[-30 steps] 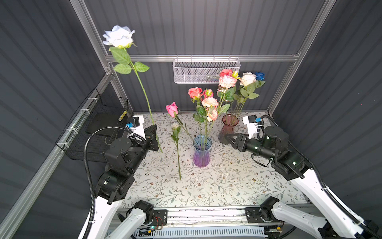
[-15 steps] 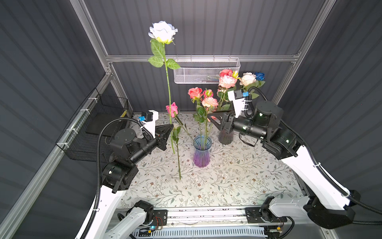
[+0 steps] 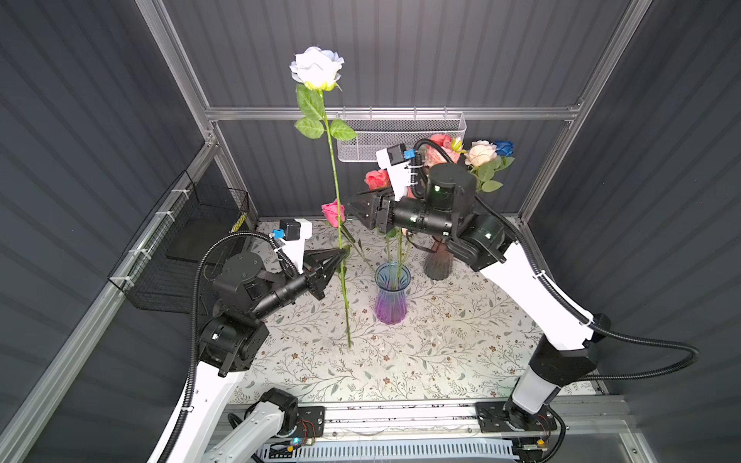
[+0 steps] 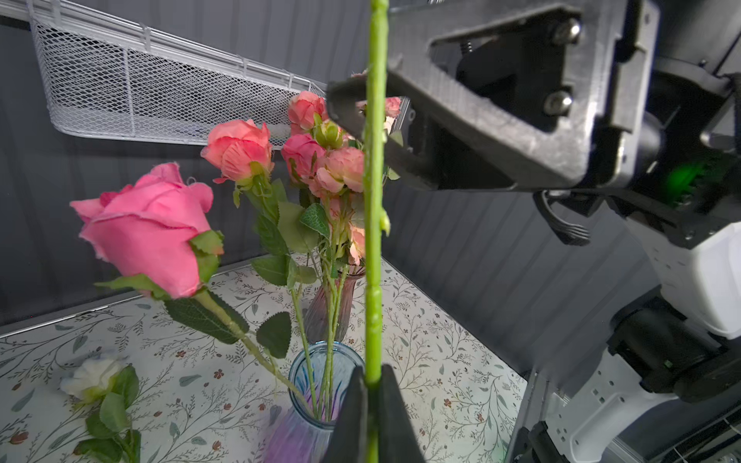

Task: Arrange the flowers into the vase
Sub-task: 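Grasp the white rose stem with the right gripper while the left gripper holds it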

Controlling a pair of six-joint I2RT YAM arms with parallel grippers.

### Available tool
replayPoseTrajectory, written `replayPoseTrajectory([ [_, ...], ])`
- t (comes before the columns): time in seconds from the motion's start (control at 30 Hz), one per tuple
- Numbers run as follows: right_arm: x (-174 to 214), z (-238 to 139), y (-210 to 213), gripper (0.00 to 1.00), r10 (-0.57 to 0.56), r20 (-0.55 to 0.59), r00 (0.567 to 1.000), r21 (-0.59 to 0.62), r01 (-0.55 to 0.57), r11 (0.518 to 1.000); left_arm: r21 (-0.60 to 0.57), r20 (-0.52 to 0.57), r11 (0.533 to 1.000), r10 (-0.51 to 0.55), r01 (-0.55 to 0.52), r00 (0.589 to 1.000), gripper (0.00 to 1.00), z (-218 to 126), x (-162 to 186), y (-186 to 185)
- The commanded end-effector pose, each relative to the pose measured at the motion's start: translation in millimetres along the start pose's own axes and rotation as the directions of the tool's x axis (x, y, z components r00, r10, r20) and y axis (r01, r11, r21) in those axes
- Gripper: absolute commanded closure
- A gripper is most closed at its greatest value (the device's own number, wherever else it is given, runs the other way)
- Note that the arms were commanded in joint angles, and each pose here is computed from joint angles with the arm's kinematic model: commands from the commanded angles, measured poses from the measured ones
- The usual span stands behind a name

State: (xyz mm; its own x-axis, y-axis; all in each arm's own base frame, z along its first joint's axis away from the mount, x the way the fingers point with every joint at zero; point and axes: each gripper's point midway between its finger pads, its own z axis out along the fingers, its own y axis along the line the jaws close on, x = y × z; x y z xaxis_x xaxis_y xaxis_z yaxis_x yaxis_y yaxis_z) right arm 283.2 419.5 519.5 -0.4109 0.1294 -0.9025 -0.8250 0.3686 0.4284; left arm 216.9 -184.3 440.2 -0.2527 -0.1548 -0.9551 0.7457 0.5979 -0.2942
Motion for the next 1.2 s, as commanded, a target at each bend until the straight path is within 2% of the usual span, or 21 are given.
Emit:
replayPoseTrajectory([
  [0.0, -3.8, 2.8, 13.8, 0.47, 0.017, -0.002, 1.0, -0.049, -0.017, 0.999, 0.027, -0.006, 1.0, -0.015, 0.015, 1.0, 1.0, -2.8, 4.9, -5.0],
  [0.17, 0.3, 5.9, 17.8, 0.49, 0.023, -0.016, 1.0, -0.053, -0.024, 0.998, 0.023, -0.007, 1.0, -0.016, 0.016, 1.0, 1.0, -5.1, 7.6, -4.9],
  [0.33, 13.2, 0.5, 3.5, 0.49, 0.025, -0.049, 0.999, 0.035, -0.023, 0.999, 0.008, 0.016, 1.0, -0.006, 0.006, 1.0, 1.0, -10.0, 2.2, -5.5],
  [0.53, 18.1, -25.5, -5.1, 0.51, 0.009, -0.058, 0.998, 0.116, -0.002, 0.993, -0.028, 0.025, 1.0, -0.003, 0.003, 1.0, 1.0, -12.1, 3.5, 0.5],
  [0.7, 16.1, -30.6, 9.1, 0.5, 0.016, -0.065, 0.998, 0.058, -0.012, 0.998, -0.045, -0.007, 0.999, -0.016, 0.015, 1.0, 1.0, -6.1, 11.1, 7.2],
  [0.97, 12.4, -8.9, 21.9, 0.49, 0.016, -0.082, 0.996, 0.006, -0.016, 1.0, -0.057, -0.046, 0.998, -0.024, 0.021, 0.999, 1.0, -0.2, 16.8, 12.2],
  [1.17, 11.6, 5.9, 17.5, 0.54, 0.031, -0.078, 0.996, 0.009, -0.03, 1.0, -0.052, -0.051, 0.999, -0.019, 0.016, 0.999, 1.0, -2.2, 18.8, 10.6],
])
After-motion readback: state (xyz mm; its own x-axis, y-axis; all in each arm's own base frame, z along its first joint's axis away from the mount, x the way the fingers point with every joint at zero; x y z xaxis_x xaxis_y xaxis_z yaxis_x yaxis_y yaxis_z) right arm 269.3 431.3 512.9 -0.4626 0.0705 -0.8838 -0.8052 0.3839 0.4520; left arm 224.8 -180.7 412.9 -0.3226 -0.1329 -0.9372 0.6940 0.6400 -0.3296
